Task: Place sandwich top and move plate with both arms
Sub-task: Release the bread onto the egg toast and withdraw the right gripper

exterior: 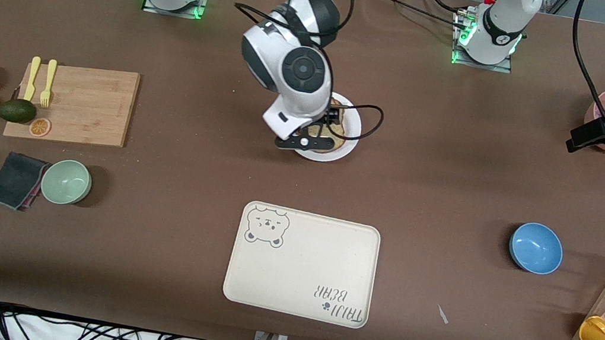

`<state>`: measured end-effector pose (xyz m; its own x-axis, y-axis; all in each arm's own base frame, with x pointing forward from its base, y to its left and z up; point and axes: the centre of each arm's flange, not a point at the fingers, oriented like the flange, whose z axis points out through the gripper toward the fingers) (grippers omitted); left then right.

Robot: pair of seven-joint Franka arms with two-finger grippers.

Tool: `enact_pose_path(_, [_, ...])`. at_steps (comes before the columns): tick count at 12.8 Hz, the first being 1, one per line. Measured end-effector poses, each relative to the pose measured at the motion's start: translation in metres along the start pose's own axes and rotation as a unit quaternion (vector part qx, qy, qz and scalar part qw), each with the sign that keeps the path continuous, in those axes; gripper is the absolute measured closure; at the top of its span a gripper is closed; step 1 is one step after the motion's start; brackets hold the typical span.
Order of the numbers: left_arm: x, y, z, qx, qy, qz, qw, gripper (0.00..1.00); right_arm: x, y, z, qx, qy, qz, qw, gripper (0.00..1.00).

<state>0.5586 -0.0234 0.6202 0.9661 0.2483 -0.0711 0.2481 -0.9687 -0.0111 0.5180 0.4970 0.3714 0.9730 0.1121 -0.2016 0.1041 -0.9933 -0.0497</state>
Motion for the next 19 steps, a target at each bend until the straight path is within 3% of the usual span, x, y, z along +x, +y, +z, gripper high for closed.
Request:
enact_pose_path(4, [-0.001, 0.003, 0.0, 0.0, 0.0, 0.002, 1.0, 0.0, 0.011, 0.077, -0.067, -0.012, -0.017, -0.013, 1.0, 0.0])
enact_pose_path(10, [-0.001, 0.001, -0.001, 0.0, 0.0, -0.005, 1.0, 0.0, 0.001, 0.228, -0.155, -0.024, 0.005, -0.014, 1.0, 0.0])
enact_pose_path(12, [-0.001, -0.001, 0.0, 0.0, -0.001, -0.007, 1.0, 0.0, -0.019, 0.283, -0.17, -0.033, 0.009, -0.02, 0.999, 0.0])
enact_pose_path(15, [0.0, -0.004, 0.006, 0.002, -0.008, -0.009, 1.0, 0.0, -0.039, 0.362, -0.189, -0.036, 0.016, 0.022, 0.999, 0.0])
enact_pose_path(19, [0.007, 0.007, 0.061, 0.012, -0.038, -0.001, 0.999, 0.0, -0.051, 0.42, -0.198, -0.032, 0.008, 0.033, 0.999, 0.0])
